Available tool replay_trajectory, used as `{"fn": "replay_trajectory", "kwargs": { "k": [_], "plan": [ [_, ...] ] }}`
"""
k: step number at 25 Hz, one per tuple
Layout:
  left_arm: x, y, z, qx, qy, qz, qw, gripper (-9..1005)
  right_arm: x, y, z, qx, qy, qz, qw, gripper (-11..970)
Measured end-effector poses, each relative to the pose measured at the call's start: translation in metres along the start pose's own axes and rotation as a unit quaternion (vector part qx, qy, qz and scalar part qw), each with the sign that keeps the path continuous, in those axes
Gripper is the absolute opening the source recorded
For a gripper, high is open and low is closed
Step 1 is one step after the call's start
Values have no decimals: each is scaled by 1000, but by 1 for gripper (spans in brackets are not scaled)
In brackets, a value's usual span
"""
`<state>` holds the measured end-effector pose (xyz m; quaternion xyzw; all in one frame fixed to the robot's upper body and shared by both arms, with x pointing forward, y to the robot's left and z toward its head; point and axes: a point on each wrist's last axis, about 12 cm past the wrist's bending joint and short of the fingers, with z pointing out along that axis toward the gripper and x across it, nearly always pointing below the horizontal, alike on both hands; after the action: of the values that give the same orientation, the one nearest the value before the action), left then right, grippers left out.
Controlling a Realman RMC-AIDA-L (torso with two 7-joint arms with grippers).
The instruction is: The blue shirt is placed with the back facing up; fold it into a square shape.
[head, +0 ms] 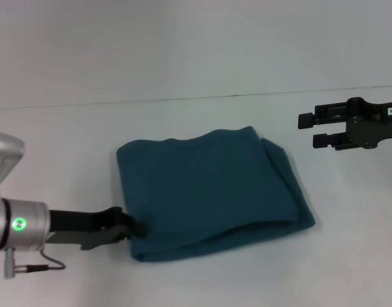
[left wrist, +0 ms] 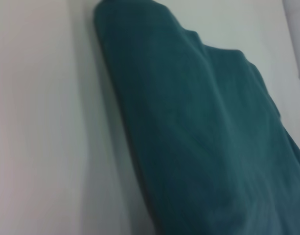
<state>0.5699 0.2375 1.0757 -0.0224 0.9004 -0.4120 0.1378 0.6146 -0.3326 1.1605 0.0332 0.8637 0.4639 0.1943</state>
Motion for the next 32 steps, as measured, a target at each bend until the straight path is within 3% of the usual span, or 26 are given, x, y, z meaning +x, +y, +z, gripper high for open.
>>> {"fn": "replay_trajectory", "kwargs": {
  "k": [6,15,19,23,28,30,32],
  "plan": [
    [6,14,-15,-6,-4,-16,1000,135,1,-2,-1,1,-1,2,1000,760],
    [2,13,-28,16,4,-4,1000,186,1,-1,-1,0,-1,2,1000,760],
    [-2,20,-42,21,-25,-19,999,209,1,-2,-1,1,-1,2,1000,760],
    [-2,24,-59,49,-59,-43,996,353,1,-1,-1,0,-1,2,1000,760],
    [9,18,-47,94,-43,-50,993,540,1,-1,-1,1,-1,-1,1000,761],
    [12,14,-44,112,-47,-31,992,616,2,0,1,-1,4,-21,1000,761],
    [14,10,-48,137,-60,21,988,700,4,4,3,-9,16,-81,997,761]
  ]
}}
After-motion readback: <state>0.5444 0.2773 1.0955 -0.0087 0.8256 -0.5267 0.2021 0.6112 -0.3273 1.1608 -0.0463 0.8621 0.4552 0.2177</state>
